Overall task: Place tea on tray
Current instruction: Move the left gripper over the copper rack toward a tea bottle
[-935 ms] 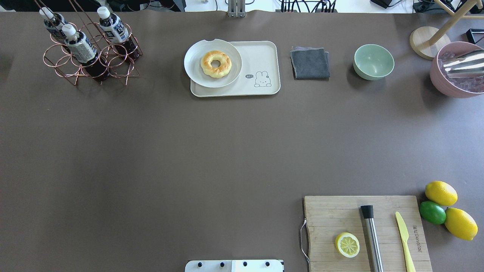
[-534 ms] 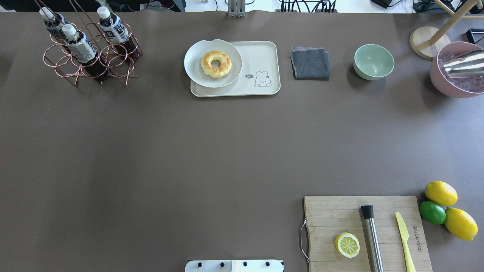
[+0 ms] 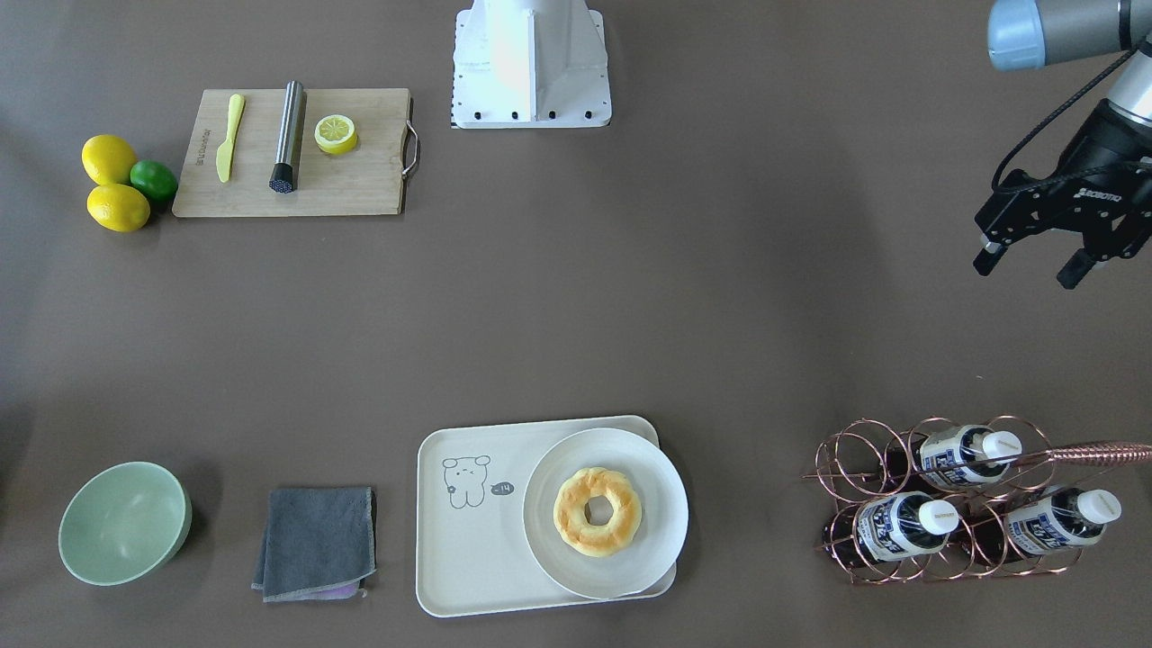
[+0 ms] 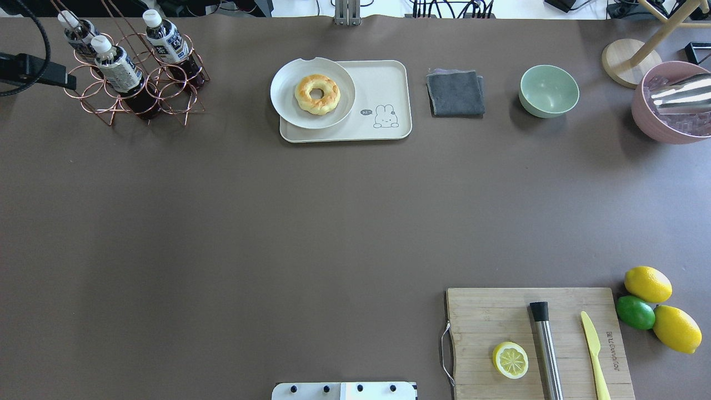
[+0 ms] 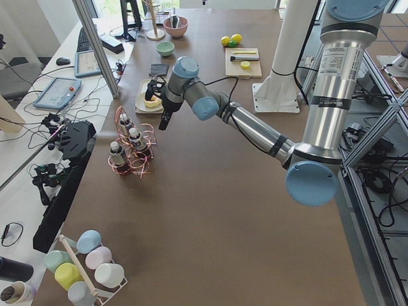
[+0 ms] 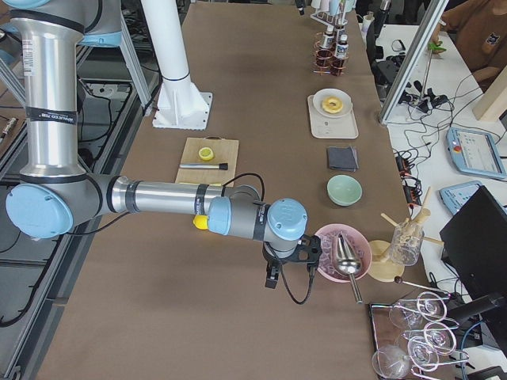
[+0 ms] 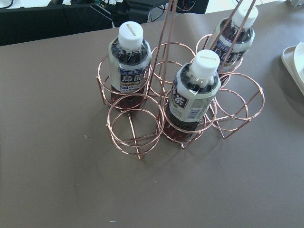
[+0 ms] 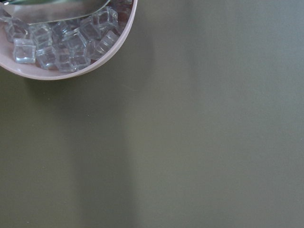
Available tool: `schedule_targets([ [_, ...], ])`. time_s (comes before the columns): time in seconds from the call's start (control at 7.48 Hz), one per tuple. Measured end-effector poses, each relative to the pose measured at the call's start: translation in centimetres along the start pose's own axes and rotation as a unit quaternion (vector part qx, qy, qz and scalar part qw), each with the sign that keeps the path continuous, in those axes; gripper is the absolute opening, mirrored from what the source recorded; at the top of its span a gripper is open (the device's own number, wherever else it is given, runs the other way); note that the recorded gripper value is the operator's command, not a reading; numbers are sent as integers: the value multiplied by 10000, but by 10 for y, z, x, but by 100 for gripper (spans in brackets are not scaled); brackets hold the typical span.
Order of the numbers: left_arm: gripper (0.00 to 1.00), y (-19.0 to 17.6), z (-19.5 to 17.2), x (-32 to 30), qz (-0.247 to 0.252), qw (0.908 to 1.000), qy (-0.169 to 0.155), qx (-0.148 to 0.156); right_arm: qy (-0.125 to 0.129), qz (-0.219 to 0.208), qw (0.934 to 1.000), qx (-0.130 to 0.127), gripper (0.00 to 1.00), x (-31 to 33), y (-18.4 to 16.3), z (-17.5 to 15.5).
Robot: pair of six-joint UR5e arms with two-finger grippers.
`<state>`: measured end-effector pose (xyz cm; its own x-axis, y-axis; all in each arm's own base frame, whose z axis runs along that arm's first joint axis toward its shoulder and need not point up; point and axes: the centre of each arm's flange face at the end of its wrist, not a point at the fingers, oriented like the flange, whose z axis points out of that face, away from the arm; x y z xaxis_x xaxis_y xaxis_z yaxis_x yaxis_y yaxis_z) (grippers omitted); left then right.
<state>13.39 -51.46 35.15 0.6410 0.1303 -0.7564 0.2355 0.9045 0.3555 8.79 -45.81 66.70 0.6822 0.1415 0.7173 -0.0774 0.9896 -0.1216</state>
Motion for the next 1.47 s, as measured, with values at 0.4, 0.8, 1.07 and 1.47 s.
schedule_targets([
  [0.4,97,-11,27,54,-200,9984,-431,293,-16,53,10000,0,100,12,9,1],
  [0.8,97,-15,96,51,262,9945,-751,682,-20,76,10000,13,100,14,10,0],
  [1.07,97,-36,103,43,420,9928,-811,776,-20,86,10000,13,100,15,10,0],
  [1.47,96,-65,97,6,193,9945,-788,661,-20,86,10000,26,100,13,10,-2],
])
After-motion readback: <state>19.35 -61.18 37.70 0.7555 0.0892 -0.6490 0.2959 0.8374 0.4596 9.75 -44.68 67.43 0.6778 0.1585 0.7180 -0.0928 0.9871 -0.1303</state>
